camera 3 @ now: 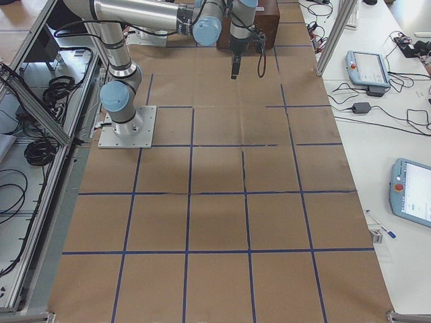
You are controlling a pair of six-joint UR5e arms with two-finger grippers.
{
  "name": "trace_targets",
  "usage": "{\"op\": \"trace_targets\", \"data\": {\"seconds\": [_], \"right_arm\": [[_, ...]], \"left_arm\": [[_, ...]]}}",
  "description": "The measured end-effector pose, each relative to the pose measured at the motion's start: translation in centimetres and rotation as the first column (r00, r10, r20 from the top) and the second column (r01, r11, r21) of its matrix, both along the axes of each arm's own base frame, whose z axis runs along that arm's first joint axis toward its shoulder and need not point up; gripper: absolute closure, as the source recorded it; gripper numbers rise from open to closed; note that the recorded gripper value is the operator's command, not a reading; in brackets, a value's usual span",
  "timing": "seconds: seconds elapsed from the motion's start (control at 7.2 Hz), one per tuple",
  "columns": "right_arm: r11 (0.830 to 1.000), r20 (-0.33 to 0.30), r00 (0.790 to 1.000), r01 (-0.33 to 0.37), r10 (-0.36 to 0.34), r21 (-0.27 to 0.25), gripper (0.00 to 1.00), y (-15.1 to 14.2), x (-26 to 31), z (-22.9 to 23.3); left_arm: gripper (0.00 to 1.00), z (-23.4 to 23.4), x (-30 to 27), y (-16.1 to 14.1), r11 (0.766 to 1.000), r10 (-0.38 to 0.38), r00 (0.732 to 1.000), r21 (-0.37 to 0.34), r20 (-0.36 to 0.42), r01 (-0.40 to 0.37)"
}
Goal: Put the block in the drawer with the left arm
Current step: 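Lower the left gripper and grasp the yellow cube, then lift the yellow cube and carry it over the open drawer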
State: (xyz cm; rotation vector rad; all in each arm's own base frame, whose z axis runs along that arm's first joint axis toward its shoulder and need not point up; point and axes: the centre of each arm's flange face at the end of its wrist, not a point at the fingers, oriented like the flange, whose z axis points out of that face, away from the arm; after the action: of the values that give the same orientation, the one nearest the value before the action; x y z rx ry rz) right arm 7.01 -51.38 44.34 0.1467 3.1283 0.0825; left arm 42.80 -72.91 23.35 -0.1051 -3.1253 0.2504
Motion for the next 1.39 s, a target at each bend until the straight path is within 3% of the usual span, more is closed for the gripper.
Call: {"op": "trace_targets", "data": {"seconds": [0.28,0.56,0.83,1.11,1.39], "right_arm": [[1.0,0.0,1.0,0.0,0.0,0.0,0.0,0.0,0.0,0.0],[1.0,0.0,1.0,0.0,0.0,0.001,0.0,0.0,0.0,0.0],[1.0,0.0,1.0,0.0,0.0,0.001,0.0,0.0,0.0,0.0],[1.0,0.0,1.0,0.0,0.0,0.0,0.0,0.0,0.0,0.0],[1.0,0.0,1.0,0.0,0.0,0.0,0.0,0.0,0.0,0.0]], "left_arm": [[0.02,-2.7,-0.1,-0.3,1.0,-0.002,1.0,0.029,-0.022,0.003],[0.52,-4.3,-0.2,-0.1,0.998,0.0,0.999,0.055,-0.039,0.002],[0.73,-4.3,0.2,0.3,0.994,0.003,1.0,0.105,-0.006,-0.002],[0.74,-3.2,0.4,0.5,0.993,0.001,1.0,0.118,0.016,-0.003],[0.74,3.1,0.1,1.7,0.995,-0.01,0.999,0.103,0.032,0.006]]}}
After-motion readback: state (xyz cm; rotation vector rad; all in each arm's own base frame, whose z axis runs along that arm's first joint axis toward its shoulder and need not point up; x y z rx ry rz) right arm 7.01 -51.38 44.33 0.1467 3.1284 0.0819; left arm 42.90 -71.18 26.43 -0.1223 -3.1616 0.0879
